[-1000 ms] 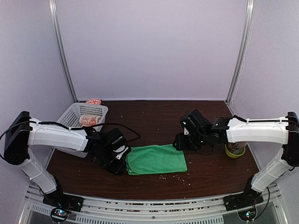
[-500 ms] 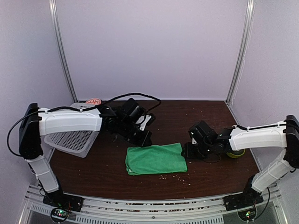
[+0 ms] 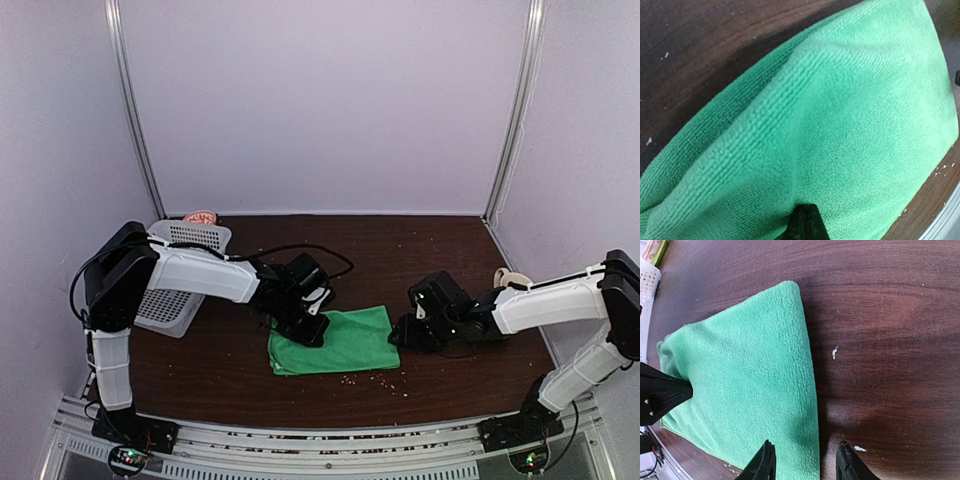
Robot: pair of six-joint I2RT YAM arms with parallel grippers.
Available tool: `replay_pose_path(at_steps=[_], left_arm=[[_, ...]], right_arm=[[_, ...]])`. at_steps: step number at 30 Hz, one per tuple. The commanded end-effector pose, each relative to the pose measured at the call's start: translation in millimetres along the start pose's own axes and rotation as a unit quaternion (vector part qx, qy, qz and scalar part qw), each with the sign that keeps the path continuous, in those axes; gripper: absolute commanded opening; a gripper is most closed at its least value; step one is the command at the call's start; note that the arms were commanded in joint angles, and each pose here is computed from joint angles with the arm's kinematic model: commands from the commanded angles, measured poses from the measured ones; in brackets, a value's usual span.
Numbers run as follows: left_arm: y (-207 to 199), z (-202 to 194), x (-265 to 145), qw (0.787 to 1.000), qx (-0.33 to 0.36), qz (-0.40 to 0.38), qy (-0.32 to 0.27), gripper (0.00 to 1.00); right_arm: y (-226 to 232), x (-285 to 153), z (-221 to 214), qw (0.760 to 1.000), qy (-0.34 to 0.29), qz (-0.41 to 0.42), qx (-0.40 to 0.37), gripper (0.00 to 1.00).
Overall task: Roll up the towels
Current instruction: Smooth out the towel at the center of the board.
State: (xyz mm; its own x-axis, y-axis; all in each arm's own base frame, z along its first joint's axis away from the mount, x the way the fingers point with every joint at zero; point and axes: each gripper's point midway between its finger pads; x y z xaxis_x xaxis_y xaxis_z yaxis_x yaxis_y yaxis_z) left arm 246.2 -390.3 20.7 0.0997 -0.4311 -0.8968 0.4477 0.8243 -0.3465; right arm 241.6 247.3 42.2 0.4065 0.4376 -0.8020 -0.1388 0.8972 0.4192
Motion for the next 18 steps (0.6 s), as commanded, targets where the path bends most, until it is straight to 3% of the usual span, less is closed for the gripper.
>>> replay_pose_path(at_steps=[1,7,18], left_arm=[[28.7,-12.8,15.0,0.999,-0.021,0.03,0.007,0.0],[12.8,-7.6,2.0,1.0,0.005,-0.01,-0.01,0.0],[-54.4,34.7,-56.1,0.992,0.038,-0.097,-0.075,0.0]], right_arm=[[2.7,4.7,5.4,1.0,-0.012,0.015,0.022,0.42],[0.6,10.5,3.5,0.999,-0.006,0.02,0.032,0.4],[-9.1,13.2,-0.2,0.999,0.003,0.026,0.045,0.35]])
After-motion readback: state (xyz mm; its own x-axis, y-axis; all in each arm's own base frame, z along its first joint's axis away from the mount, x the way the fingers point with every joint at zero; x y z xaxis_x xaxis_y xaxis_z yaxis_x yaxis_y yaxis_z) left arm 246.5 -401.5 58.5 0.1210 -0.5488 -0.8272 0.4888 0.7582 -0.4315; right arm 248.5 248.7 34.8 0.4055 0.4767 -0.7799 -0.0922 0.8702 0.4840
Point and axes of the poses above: each gripper's point midway between its finger pads, its own x axis out along the fingers, its own y axis along the line the jaws close on, z = x × y, and after that the axes turned 6 degrees about -x, right-handed
